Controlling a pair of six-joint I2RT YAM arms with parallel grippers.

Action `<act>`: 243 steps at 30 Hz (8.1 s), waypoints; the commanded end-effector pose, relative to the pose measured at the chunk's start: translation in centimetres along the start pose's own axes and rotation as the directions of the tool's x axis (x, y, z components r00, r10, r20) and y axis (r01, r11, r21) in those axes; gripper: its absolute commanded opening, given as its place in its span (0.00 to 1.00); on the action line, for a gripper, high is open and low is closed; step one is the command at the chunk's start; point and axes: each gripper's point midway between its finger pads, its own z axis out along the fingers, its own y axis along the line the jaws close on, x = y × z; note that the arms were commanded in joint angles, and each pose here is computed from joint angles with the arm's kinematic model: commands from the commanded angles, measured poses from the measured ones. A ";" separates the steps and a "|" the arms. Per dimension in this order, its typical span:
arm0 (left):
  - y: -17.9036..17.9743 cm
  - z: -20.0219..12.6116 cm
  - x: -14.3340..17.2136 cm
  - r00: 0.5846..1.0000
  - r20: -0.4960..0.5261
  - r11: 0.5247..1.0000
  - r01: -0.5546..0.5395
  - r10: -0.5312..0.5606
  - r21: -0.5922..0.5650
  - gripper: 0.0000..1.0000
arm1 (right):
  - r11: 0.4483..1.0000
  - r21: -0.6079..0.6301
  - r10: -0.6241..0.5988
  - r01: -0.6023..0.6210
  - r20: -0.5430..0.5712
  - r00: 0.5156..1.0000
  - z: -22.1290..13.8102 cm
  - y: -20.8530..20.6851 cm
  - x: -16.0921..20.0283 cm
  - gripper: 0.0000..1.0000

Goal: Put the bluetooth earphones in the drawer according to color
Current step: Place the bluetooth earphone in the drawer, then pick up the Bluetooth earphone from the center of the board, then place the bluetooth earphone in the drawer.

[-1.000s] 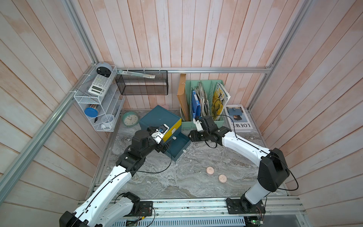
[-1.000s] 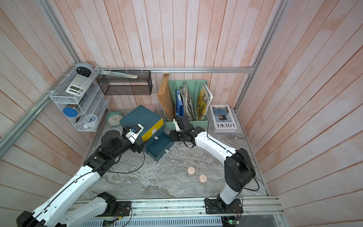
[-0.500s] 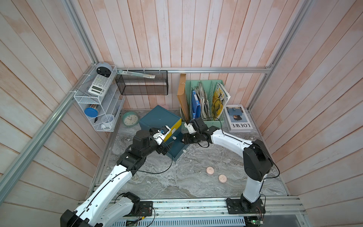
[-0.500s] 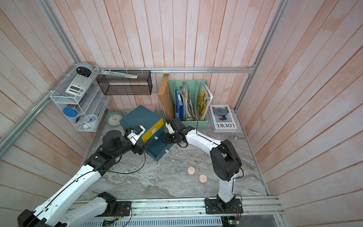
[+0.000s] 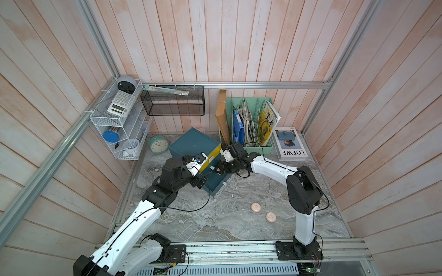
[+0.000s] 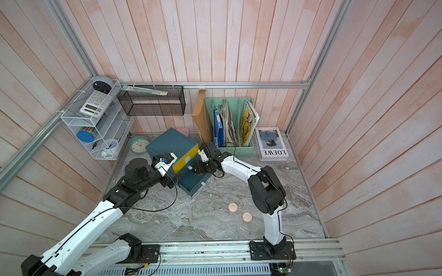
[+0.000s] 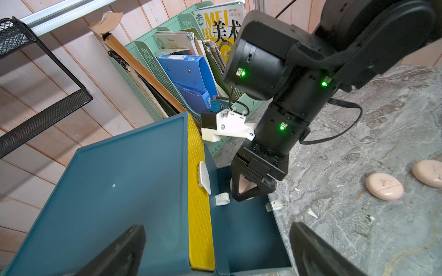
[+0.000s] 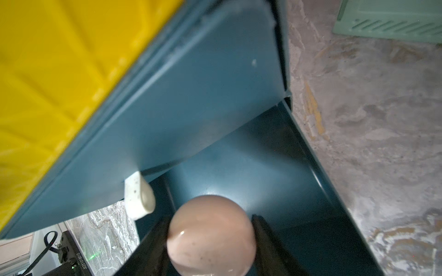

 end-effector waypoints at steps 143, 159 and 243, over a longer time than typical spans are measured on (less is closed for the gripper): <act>-11.9 2.2 -0.8 0.983 -0.002 0.942 -0.176 0.184 0.287 1.00 | 0.717 0.584 0.469 -0.380 -0.001 0.883 -16.3 -16.1 24.3 0.00; -6.9 0.8 -2.1 0.992 0.038 0.982 -0.122 0.118 0.147 1.00 | 0.881 0.385 0.239 -0.276 0.142 0.961 -16.4 -11.1 13.4 0.00; -0.1 -0.1 -0.4 1.000 0.010 0.999 -0.028 0.028 -0.017 1.00 | 0.995 0.096 0.013 -0.015 0.020 1.000 -1.8 -0.6 -0.5 0.69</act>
